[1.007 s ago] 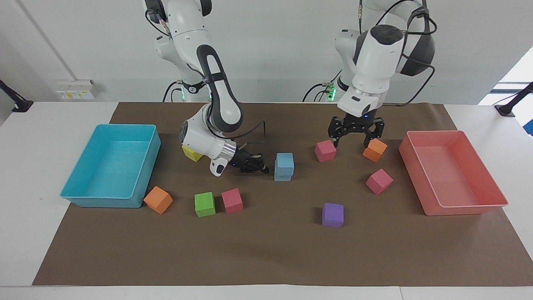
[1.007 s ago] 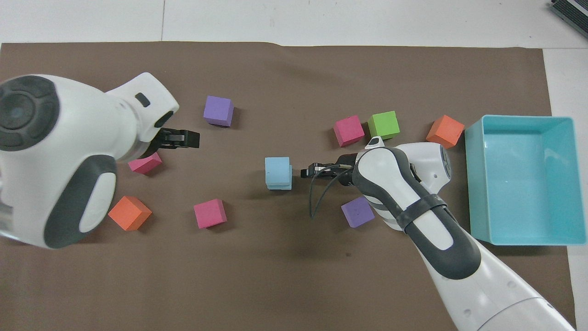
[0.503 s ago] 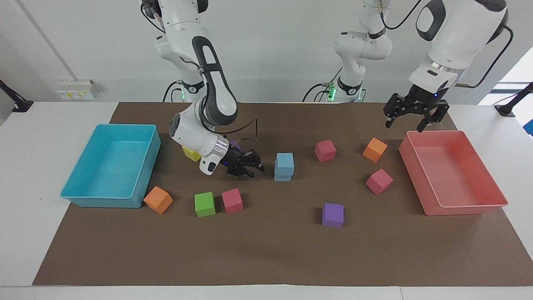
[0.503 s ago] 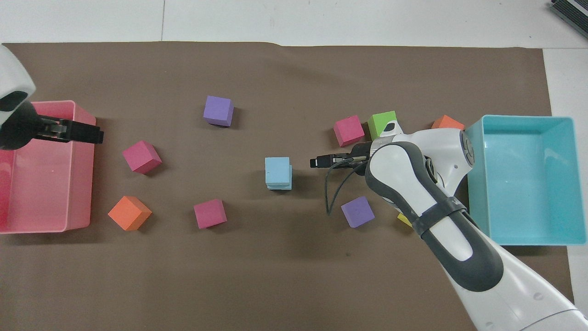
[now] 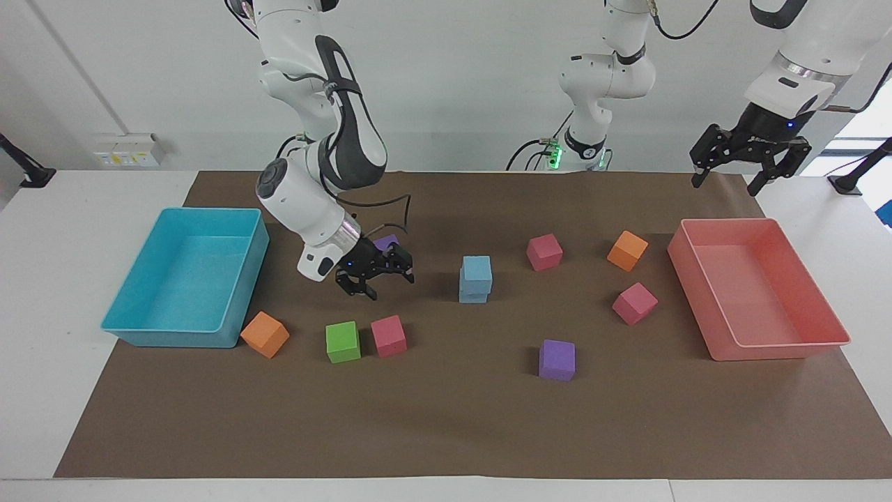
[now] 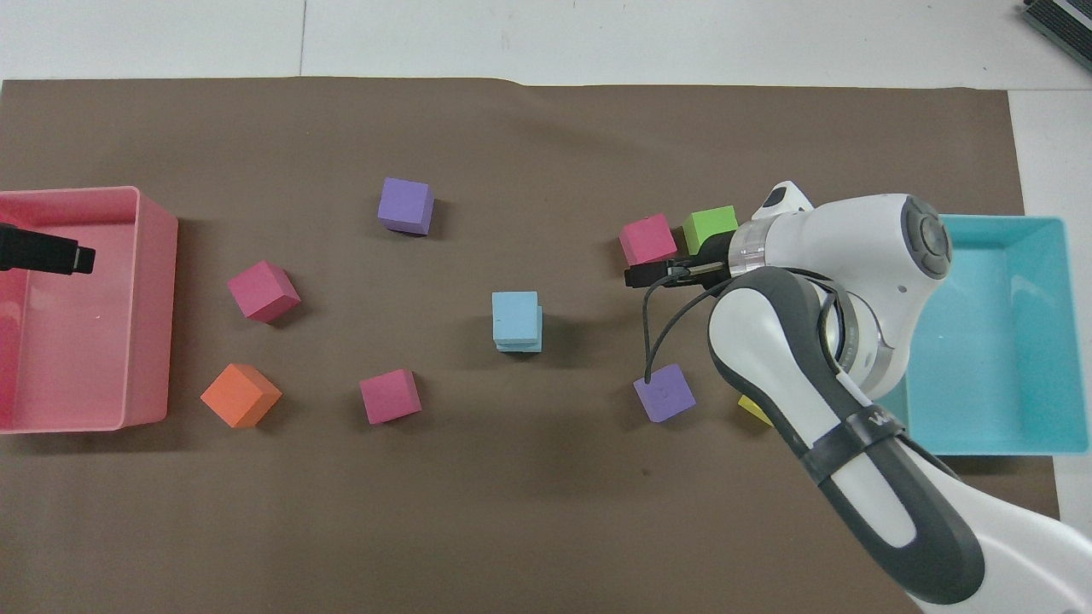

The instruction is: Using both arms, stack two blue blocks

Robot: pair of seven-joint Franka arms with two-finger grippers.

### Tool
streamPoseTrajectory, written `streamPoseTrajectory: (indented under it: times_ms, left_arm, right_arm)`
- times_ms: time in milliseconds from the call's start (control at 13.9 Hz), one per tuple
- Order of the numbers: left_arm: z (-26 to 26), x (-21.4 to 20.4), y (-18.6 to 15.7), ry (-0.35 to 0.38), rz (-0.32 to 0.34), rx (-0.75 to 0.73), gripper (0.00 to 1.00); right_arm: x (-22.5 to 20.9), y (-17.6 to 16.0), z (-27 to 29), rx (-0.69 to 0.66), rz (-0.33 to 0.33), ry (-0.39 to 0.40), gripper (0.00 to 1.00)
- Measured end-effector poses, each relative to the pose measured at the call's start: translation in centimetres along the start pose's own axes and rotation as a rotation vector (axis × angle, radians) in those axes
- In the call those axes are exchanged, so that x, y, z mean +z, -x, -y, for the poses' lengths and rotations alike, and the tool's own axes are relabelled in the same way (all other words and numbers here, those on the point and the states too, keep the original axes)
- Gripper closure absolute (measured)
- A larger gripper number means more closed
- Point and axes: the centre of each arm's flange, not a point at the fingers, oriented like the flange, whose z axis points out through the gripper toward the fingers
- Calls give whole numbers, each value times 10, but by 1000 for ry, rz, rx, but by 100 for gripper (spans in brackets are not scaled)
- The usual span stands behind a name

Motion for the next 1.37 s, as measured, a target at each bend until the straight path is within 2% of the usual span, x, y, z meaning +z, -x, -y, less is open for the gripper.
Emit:
streamPoseTrajectory:
  times_ms: [288,575,1007,1366]
  left_arm:
    - [11,2,6,5,28,0,0]
    - [12,3,7,6,36,-1,0]
    - [14,4,7,-16,41,-1,0]
    - [13,5,7,-16,44,-22,0]
  right_arm:
    - [-29,-4,0,-7,0,195,0]
    - [-80,-11,-10,-9,80,349,0]
    - [-169,2,-58,182,103,374,0]
    - [-216,16,-83,243,85,386,0]
